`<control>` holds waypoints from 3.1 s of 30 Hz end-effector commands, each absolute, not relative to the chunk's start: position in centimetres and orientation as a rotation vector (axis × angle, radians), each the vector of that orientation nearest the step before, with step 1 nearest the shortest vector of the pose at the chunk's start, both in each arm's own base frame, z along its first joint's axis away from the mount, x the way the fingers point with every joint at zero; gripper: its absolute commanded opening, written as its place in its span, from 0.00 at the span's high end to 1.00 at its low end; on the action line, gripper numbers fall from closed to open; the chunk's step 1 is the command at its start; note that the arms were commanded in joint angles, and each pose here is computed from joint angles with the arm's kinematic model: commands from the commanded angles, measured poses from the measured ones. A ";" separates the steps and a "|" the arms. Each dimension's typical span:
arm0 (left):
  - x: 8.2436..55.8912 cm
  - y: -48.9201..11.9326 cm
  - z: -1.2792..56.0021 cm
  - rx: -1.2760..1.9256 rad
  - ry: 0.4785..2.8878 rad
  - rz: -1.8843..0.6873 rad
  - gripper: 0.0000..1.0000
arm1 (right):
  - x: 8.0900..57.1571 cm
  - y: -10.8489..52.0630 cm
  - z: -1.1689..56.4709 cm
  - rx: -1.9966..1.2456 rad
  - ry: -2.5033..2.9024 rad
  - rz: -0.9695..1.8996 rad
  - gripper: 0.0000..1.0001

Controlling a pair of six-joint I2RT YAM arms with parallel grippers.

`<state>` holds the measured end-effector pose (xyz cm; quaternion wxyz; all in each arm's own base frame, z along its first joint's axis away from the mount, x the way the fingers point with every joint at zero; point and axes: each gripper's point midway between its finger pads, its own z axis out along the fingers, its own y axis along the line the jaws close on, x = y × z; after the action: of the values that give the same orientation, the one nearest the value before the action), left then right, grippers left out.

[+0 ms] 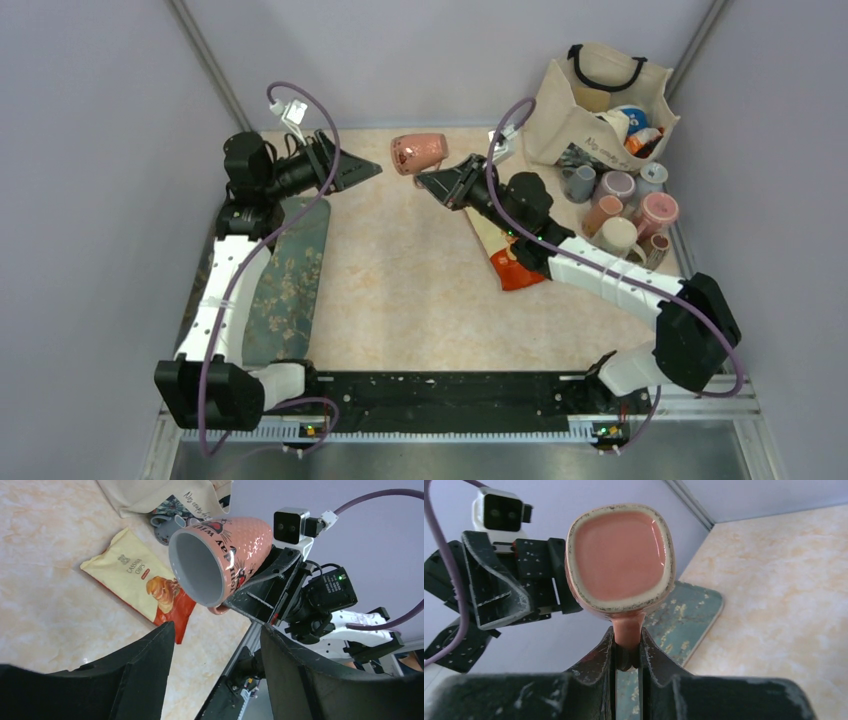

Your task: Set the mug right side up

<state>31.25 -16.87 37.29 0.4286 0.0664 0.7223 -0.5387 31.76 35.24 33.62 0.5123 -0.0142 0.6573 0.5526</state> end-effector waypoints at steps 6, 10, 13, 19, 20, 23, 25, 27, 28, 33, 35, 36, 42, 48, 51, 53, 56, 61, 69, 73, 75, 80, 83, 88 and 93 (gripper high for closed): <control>30.2 -18.2 41.6 0.223 1.675 -1.433 0.39 | 29.8 38.7 41.2 -0.104 1.348 1.533 1.00; 30.5 -18.1 42.3 0.230 1.641 -1.409 0.42 | 29.2 39.6 41.4 -0.122 1.341 1.579 1.00; 31.1 -18.2 41.7 0.210 1.662 -1.416 0.46 | 28.7 40.1 41.6 -0.143 1.337 1.587 1.00; 31.2 -18.9 41.4 0.211 1.670 -1.468 0.61 | 27.9 41.1 41.6 -0.143 1.351 1.682 1.00; 31.1 -19.0 41.6 0.218 1.663 -1.466 0.64 | 27.9 41.2 41.4 -0.139 1.358 1.698 1.00; 30.8 -19.1 42.2 0.236 1.640 -1.468 0.95 | 28.2 42.2 40.5 -0.133 1.417 1.719 1.00; 30.8 -19.0 42.1 0.231 1.639 -1.465 1.00 | 28.8 42.8 39.2 -0.123 1.484 1.703 1.00; 31.2 -18.6 41.4 0.201 1.651 -1.414 1.00 | 29.5 43.0 37.8 -0.087 1.548 1.666 1.00; 31.7 -18.2 40.7 0.171 1.672 -1.362 1.00 | 30.0 43.0 37.0 -0.063 1.585 1.635 0.88; 35.5 -14.0 36.3 0.054 1.812 -0.909 1.00 | 31.7 42.4 31.9 0.013 1.747 1.474 0.35; 36.9 -11.7 34.4 0.011 1.854 -0.724 1.00 | 31.7 42.5 30.1 0.008 1.812 1.432 0.25; 37.3 -10.8 33.6 0.005 1.873 -0.649 1.00 | 31.7 42.5 29.3 0.002 1.843 1.413 0.22; 40.1 -2.7 28.1 0.137 2.044 -0.050 1.00 | 31.4 41.4 26.8 -0.075 1.938 1.272 0.17; 41.3 6.3 23.2 0.219 2.244 0.101 1.00 | 31.3 38.1 26.3 -0.196 1.964 1.017 0.16; 41.9 9.8 21.4 0.238 2.357 0.135 1.00 | 31.6 36.3 25.8 -0.222 1.980 0.886 0.16; 42.1 11.9 19.6 0.243 2.424 0.169 1.00 | 31.7 35.3 25.6 -0.235 1.989 0.821 0.15; 42.3 13.9 17.3 0.248 2.510 0.147 1.00 | 31.9 34.0 25.5 -0.250 1.991 0.752 0.15; 43.3 18.1 14.3 0.136 2.610 0.167 1.00 | 32.0 32.4 25.5 -0.249 1.988 0.685 0.15; 44.1 19.8 10.6 0.055 2.723 0.082 1.00 | 31.9 30.8 26.3 -0.252 1.972 0.614 0.15; 43.7 19.1 9.5 0.050 2.763 0.002 1.00 | 32.2 29.9 26.7 -0.231 1.968 0.588 0.13; 43.6 19.2 9.4 0.044 2.765 -0.009 0.90 | 32.7 29.0 26.6 -0.210 1.971 0.563 0.10; 44.2 19.8 11.6 0.024 2.701 0.053 0.55 | 34.4 24.4 26.0 -0.089 1.986 0.383 0.01; 44.5 19.9 14.2 0.025 2.634 0.090 0.46 | 35.8 19.5 25.3 0.014 1.983 0.211 0.01; 44.4 18.4 19.1 0.044 2.503 0.063 0.36 | 35.9 10.3 23.6 0.204 2.006 -0.098 0.01; 42.6 13.4 22.7 0.094 2.370 -0.132 0.33 | 33.7 3.6 23.7 0.273 1.977 -0.325 0.01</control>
<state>43.43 17.29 16.72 0.2854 0.0160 0.9583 -0.0014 35.80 9.03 22.18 0.5223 0.0934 0.8464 -0.0456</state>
